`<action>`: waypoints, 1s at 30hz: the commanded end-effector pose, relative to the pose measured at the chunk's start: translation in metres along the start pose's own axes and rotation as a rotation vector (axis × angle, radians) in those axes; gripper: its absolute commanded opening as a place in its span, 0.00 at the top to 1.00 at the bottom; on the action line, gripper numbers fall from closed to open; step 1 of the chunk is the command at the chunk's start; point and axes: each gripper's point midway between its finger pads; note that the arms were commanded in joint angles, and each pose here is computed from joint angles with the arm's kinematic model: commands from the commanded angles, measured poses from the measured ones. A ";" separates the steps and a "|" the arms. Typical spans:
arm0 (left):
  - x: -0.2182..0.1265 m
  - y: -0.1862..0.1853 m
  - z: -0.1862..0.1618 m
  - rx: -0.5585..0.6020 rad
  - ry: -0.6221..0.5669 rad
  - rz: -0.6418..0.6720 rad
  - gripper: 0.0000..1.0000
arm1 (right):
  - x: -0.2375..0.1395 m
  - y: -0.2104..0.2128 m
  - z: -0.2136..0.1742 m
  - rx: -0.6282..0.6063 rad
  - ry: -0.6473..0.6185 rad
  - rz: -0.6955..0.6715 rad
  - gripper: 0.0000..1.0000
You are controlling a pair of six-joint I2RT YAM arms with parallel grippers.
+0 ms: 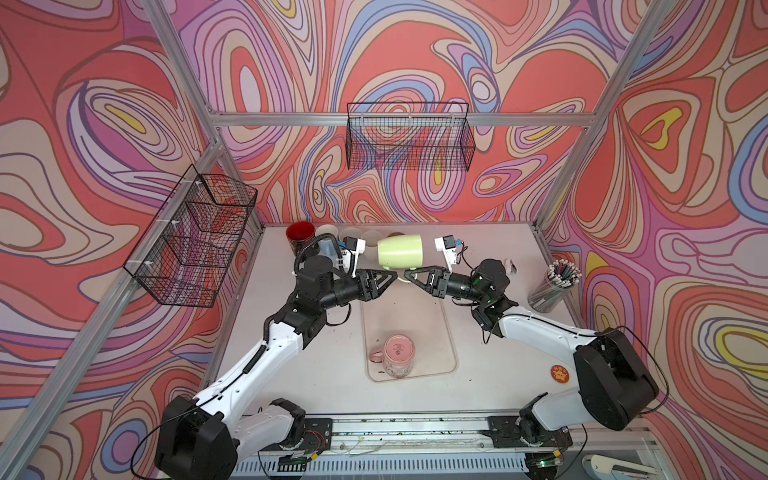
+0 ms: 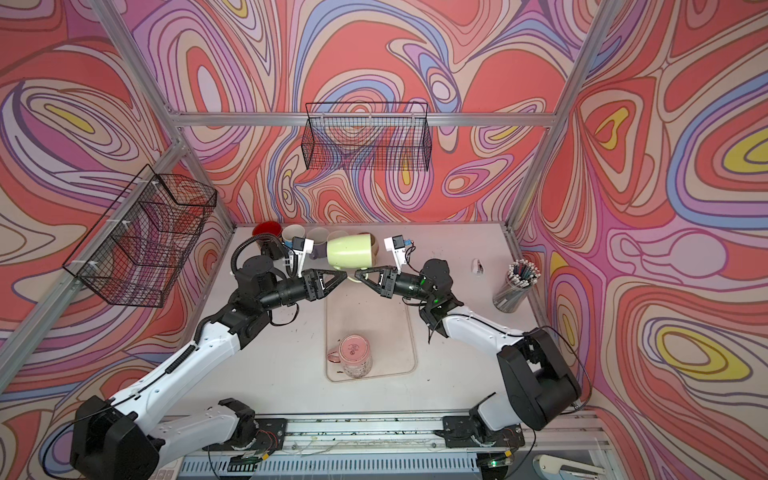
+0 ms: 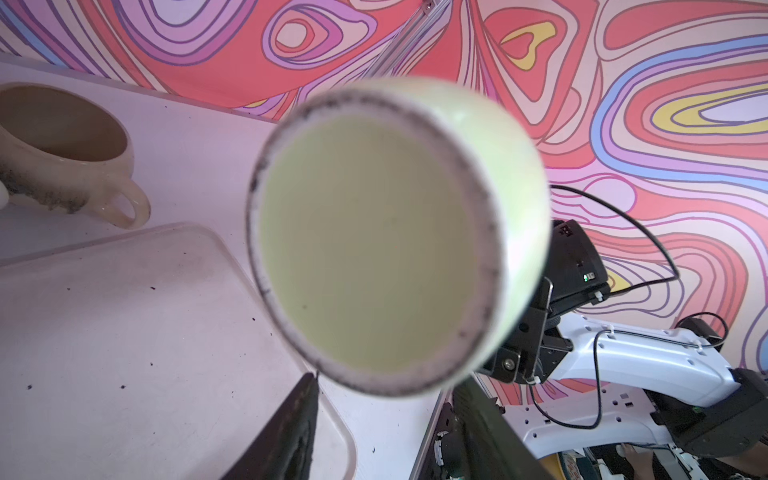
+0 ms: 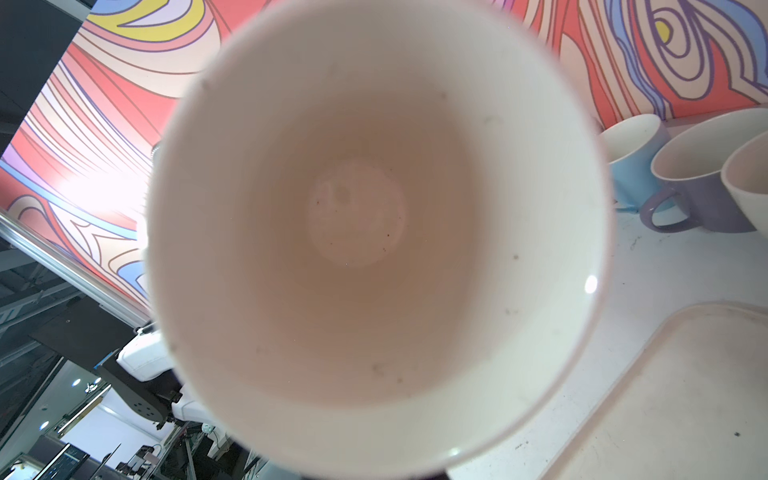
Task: Turn the mug right side up
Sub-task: 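Insert the right gripper into the green mug's opening and grip its rim, then release the green mug and withdraw the left gripper while the right gripper holds it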
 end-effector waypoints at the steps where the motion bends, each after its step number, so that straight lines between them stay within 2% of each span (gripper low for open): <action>1: -0.017 -0.019 0.018 0.090 -0.061 0.030 0.31 | -0.010 0.018 0.026 -0.113 -0.088 0.001 1.00; 3: -0.025 -0.022 0.021 0.121 -0.075 0.056 0.25 | -0.014 0.014 0.026 -0.110 -0.092 -0.027 1.00; 7: -0.044 -0.021 0.021 0.169 -0.087 0.126 0.19 | -0.023 0.004 0.025 -0.104 -0.087 -0.100 1.00; 11: -0.066 -0.014 0.020 0.231 -0.103 0.245 0.13 | -0.033 -0.008 0.023 -0.099 -0.078 -0.180 1.00; 19: -0.100 0.007 0.021 0.325 -0.078 0.493 0.09 | -0.065 -0.042 0.025 -0.050 -0.052 -0.396 1.00; 24: -0.109 0.022 0.025 0.311 -0.108 0.585 0.09 | -0.085 -0.056 0.029 -0.018 -0.062 -0.493 1.00; 30: -0.111 0.032 0.016 0.286 -0.117 0.592 0.07 | -0.101 -0.072 0.029 -0.008 -0.025 -0.631 1.00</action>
Point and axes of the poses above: each gripper's point midway between its finger pads, its own x axis out along the fingers, its own y axis along the line the jaws close on, z = x × y, and after that the axes turned 7 degrees about -x, right-handed
